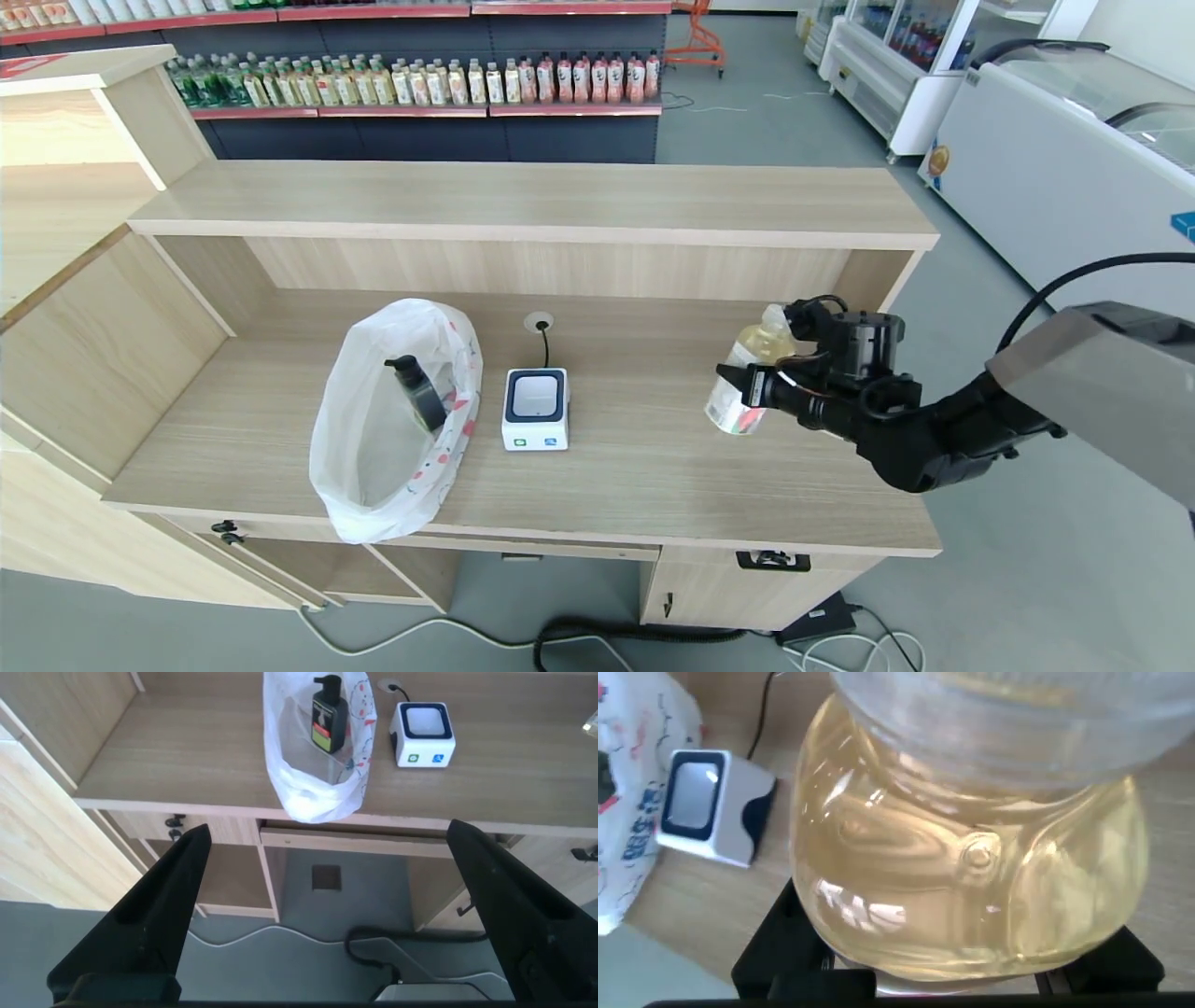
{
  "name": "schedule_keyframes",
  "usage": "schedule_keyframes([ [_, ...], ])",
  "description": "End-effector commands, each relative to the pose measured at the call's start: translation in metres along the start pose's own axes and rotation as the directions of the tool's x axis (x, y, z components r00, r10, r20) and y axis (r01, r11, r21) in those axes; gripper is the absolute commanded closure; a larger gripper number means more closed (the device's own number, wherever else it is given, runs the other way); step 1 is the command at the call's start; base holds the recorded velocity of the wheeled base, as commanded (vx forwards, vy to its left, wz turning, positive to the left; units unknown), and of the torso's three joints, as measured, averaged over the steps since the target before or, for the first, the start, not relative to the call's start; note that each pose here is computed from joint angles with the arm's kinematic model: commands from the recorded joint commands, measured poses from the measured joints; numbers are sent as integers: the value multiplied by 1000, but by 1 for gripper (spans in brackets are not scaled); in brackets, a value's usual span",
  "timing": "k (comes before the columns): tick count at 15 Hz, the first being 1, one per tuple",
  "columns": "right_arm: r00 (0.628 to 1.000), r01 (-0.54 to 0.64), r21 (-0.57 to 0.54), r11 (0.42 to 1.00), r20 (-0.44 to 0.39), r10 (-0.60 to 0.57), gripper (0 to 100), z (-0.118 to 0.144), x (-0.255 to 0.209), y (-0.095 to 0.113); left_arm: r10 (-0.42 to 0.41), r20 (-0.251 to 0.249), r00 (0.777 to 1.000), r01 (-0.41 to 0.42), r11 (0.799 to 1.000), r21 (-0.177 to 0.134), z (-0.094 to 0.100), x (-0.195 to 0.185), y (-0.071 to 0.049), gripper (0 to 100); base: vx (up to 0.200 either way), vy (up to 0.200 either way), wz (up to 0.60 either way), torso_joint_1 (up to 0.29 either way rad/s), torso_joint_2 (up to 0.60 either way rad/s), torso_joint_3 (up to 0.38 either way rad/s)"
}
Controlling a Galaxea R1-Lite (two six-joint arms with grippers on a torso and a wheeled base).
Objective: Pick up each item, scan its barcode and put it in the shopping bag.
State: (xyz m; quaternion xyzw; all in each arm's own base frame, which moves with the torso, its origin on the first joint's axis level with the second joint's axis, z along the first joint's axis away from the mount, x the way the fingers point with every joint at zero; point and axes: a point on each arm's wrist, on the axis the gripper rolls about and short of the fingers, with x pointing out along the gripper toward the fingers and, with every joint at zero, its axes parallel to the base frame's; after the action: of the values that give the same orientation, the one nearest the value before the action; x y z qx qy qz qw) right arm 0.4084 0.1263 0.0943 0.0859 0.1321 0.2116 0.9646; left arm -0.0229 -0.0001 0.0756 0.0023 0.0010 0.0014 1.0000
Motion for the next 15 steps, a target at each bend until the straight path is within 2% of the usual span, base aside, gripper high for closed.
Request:
schedule_keyframes([
  [1,975,-212,78,974,-53,216,100,14,-56,43,0,0,1000,0,1000,0,0,0,0,0,0,0,0,0,0,0],
  [2,950,-289,112,951,-93,299,100,8,-71,53,0,0,1000,0,1000,0,0,0,0,0,0,0,0,0,0,0],
  [5,878,-427,136,894,-176,446,100,-9,-96,85,0,0,1000,0,1000,0,0,0,0,0,0,0,0,0,0,0],
  [7,848,-471,156,868,-191,495,100,-12,-96,93,0,0,1000,0,1000,0,0,0,0,0,0,0,0,0,0,0],
  [10,830,-500,157,851,-191,523,100,-13,-95,99,0,0,1000,0,1000,0,0,0,0,0,0,0,0,0,0,0],
  [15,767,-601,151,785,-167,619,100,1,-105,103,0,0,1000,0,1000,0,0,0,0,0,0,0,0,0,0,0],
])
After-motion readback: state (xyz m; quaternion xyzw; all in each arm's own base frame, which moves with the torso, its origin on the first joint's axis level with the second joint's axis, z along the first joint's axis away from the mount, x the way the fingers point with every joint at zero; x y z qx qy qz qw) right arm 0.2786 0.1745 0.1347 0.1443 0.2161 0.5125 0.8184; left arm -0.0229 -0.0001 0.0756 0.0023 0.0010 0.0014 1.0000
